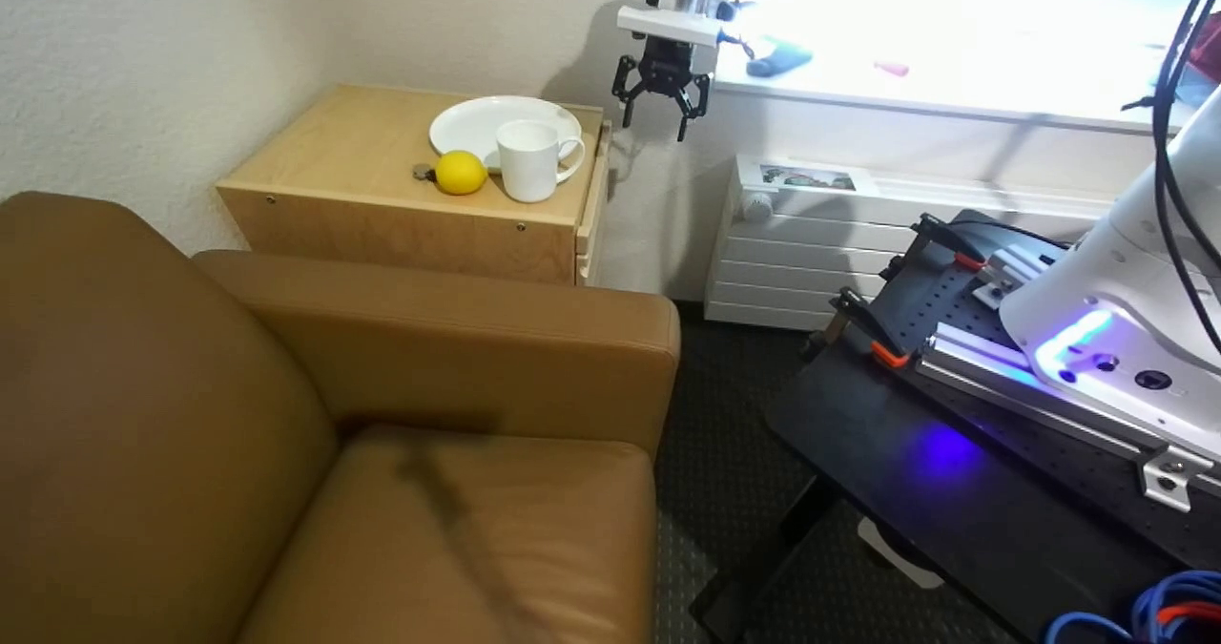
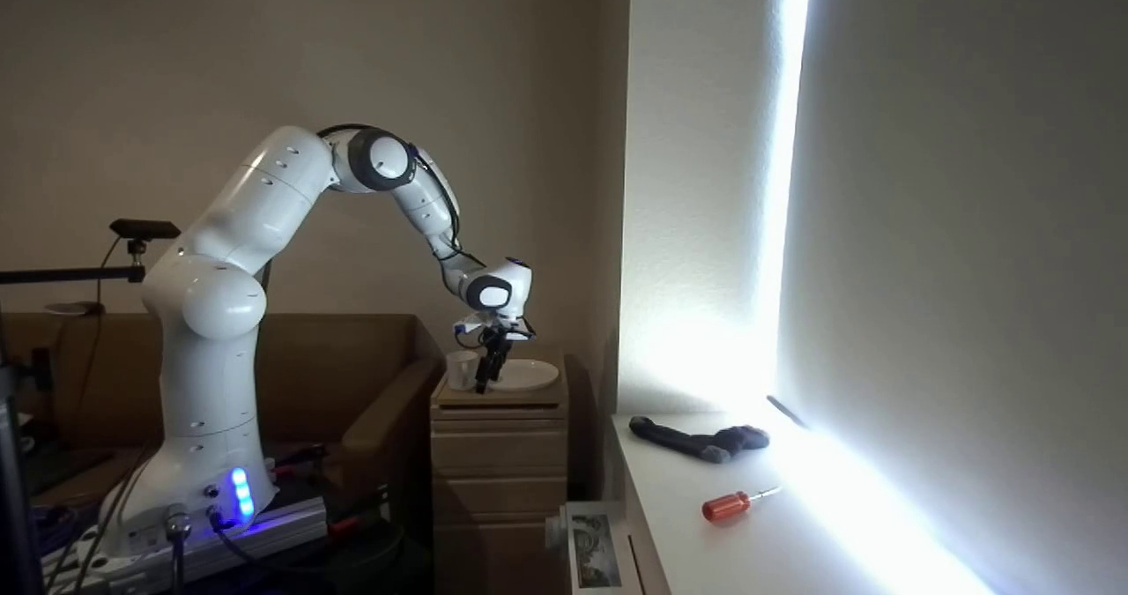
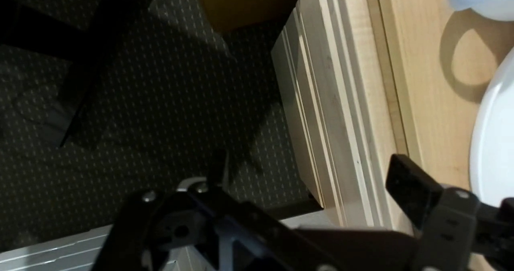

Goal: Open the top flat drawer

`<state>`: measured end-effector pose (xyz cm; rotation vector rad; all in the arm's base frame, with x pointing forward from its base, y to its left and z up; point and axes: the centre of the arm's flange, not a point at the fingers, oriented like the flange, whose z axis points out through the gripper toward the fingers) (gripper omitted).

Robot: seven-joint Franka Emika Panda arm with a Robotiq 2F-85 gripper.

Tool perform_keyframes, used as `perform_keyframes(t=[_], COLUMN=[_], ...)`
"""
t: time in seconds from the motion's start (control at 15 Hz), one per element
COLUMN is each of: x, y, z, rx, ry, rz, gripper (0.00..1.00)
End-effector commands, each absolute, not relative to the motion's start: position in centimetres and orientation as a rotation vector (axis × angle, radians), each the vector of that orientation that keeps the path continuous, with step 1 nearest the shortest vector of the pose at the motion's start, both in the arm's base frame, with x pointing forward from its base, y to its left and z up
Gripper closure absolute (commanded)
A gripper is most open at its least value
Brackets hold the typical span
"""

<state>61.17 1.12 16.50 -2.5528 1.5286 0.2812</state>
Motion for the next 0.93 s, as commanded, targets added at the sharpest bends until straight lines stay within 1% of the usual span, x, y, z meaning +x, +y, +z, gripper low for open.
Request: perform_keyframes(t=[0.0, 0.2, 0.27, 0.53, 0.6, 0.67, 0.87], x=[61.3, 61.3, 61.9, 63.9, 63.8, 63.3, 63.5], y=[1.2, 1.9, 2.5, 2.8, 2.5, 3.3, 3.1], z=[16.6, 15.6, 14.3, 11.4, 10.9, 12.7, 11.2], rx=[-2.552, -2.586, -2.602, -2.499, -2.494, -2.528, -2.522], ry=[1.526, 1.469, 1.448, 1.316, 1.28, 1.353, 1.321], rz=[0.282, 0.251, 0.065, -0.2, -0.233, -0.17, -0.222], gripper=[0.0, 0.0, 0.0, 0.0, 0.0, 0.0, 0.0])
